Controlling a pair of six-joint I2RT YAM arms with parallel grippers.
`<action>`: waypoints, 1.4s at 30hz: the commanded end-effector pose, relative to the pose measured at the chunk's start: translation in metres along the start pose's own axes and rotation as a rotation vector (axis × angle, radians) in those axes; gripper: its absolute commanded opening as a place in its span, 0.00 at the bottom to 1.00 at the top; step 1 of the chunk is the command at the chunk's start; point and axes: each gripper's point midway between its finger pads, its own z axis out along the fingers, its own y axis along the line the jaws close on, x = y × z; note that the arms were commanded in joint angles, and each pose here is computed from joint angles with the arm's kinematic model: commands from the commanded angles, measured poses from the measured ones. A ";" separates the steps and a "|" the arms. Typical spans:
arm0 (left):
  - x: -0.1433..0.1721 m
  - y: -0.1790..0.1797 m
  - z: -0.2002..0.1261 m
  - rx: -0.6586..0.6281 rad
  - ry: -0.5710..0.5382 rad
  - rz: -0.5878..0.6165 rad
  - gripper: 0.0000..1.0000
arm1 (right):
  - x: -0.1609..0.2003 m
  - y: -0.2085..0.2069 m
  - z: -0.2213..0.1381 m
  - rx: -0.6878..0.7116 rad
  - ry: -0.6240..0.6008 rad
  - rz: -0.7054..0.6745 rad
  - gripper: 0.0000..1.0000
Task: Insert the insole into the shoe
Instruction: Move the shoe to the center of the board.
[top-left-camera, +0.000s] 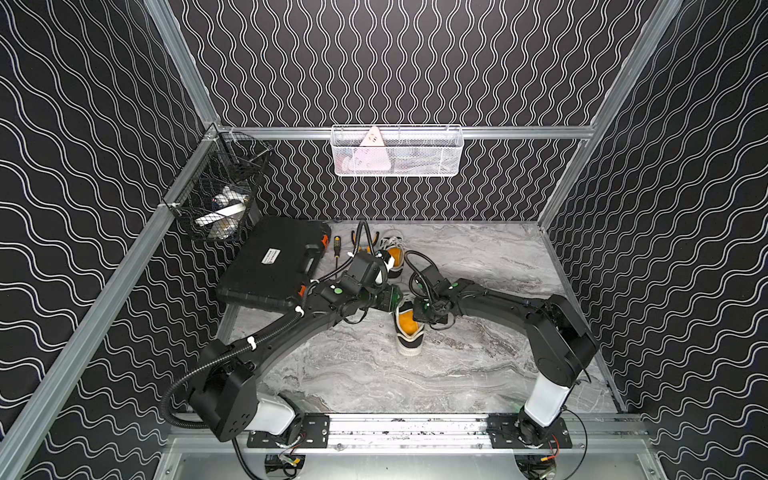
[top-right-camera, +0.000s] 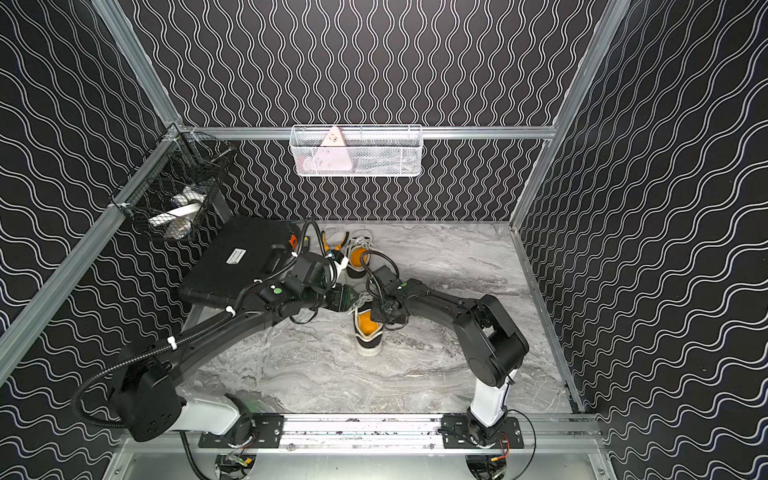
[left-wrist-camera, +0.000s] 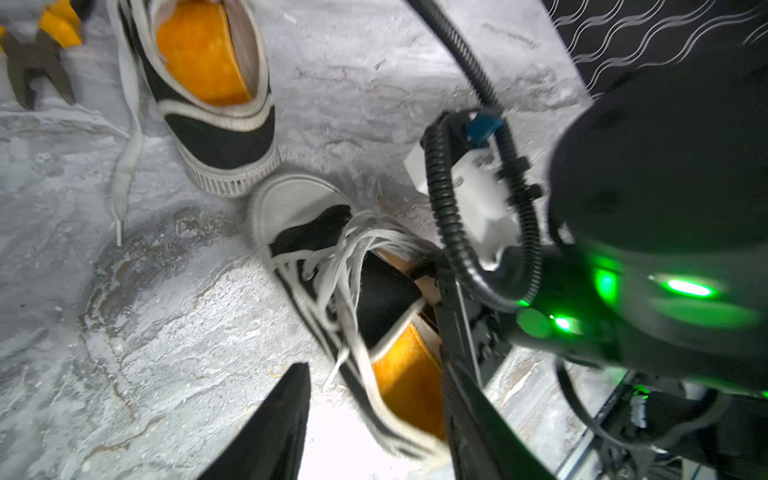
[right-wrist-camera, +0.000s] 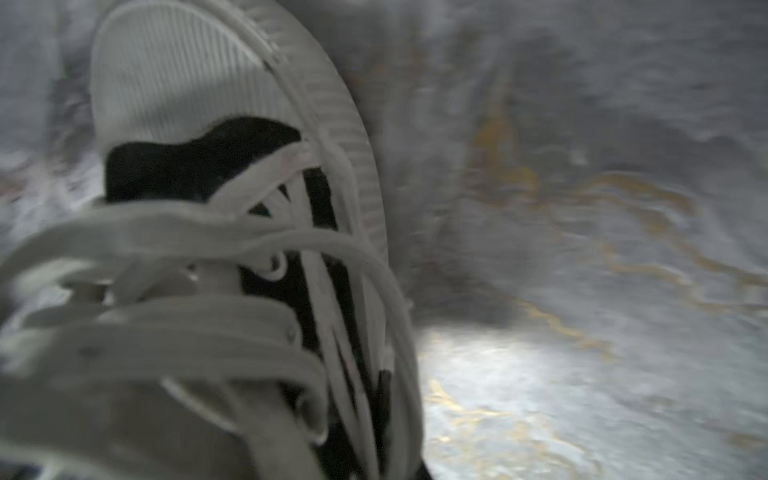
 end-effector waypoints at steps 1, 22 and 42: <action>-0.001 0.001 -0.009 -0.016 0.008 -0.038 0.56 | -0.012 -0.009 -0.005 -0.010 -0.057 0.070 0.08; 0.024 0.065 0.001 -0.198 0.066 -0.278 0.56 | -0.149 -0.042 0.019 0.033 -0.215 0.091 0.18; 0.011 0.086 -0.016 -0.223 0.074 -0.334 0.56 | -0.208 -0.021 0.058 -0.028 -0.263 0.213 0.19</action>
